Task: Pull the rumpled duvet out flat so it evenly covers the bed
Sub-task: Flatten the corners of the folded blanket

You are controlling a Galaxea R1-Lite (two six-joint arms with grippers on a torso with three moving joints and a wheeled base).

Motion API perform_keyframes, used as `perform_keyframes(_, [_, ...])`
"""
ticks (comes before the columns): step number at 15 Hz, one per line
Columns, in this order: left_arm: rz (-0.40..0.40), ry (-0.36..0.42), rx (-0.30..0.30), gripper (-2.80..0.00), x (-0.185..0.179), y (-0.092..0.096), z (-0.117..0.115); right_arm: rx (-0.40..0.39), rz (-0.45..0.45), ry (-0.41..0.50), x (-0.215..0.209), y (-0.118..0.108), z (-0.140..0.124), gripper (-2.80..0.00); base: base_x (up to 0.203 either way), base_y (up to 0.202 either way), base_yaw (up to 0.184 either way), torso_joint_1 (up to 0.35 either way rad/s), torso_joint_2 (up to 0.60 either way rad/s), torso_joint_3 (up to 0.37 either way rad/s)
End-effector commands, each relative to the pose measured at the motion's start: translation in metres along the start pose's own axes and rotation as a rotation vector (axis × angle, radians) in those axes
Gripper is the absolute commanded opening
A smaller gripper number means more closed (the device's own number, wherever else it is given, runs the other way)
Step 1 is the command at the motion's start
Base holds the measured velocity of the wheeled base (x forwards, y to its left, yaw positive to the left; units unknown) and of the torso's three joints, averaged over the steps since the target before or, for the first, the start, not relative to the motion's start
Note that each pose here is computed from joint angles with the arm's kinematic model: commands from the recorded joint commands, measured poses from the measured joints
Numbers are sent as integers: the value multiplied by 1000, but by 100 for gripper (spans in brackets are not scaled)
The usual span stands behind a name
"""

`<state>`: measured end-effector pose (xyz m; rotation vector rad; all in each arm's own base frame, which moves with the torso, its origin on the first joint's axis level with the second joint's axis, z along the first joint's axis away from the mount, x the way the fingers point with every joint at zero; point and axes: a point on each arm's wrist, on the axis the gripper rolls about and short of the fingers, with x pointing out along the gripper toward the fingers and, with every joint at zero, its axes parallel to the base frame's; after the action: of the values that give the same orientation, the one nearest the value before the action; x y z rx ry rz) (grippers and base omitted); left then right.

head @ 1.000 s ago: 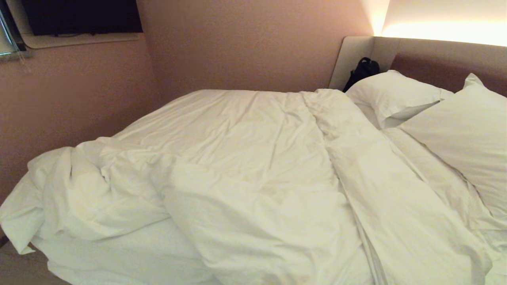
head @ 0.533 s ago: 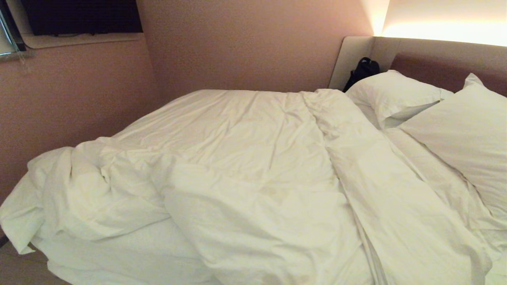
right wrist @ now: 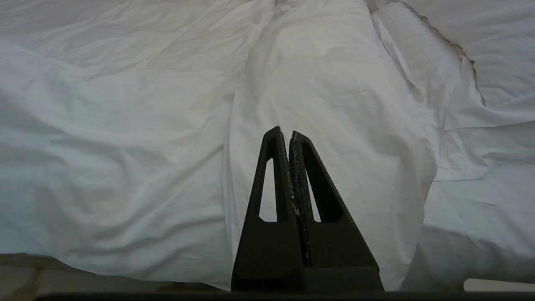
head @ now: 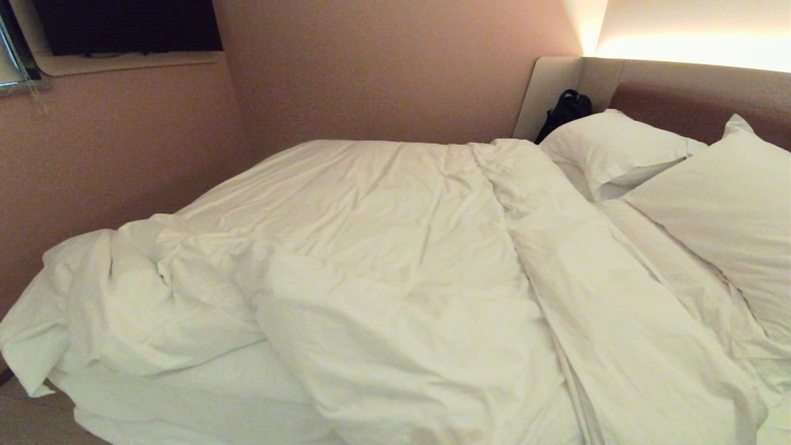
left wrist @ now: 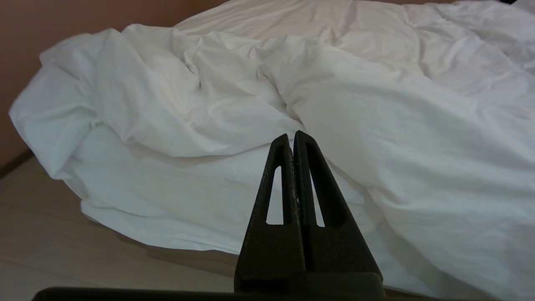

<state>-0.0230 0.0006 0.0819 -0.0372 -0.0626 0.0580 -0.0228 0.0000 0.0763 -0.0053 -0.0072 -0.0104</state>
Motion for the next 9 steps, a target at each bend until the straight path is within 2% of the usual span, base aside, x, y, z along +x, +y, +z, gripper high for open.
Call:
perform_keyframes(1, [-3,10,13,-280,0,0,-1,-1,0,0,0,0,0,-280,0,0,0,0,0,0])
perform_keyframes(4, [-5,7,32,-280,-2,0,4,-1,0,0,0,0,0,-280,0,0,0,0,0,0])
perform_keyframes(5, [-6,-17,31,-280,-6,-1,16,-1,0,0,0,0,0,-280,0,0,0,0,0,0])
perform_keyframes(9, [-10,-23,29,-280,-21,-2,59,-1,0,0,0,0,0,-280,0,0,0,0,0,0])
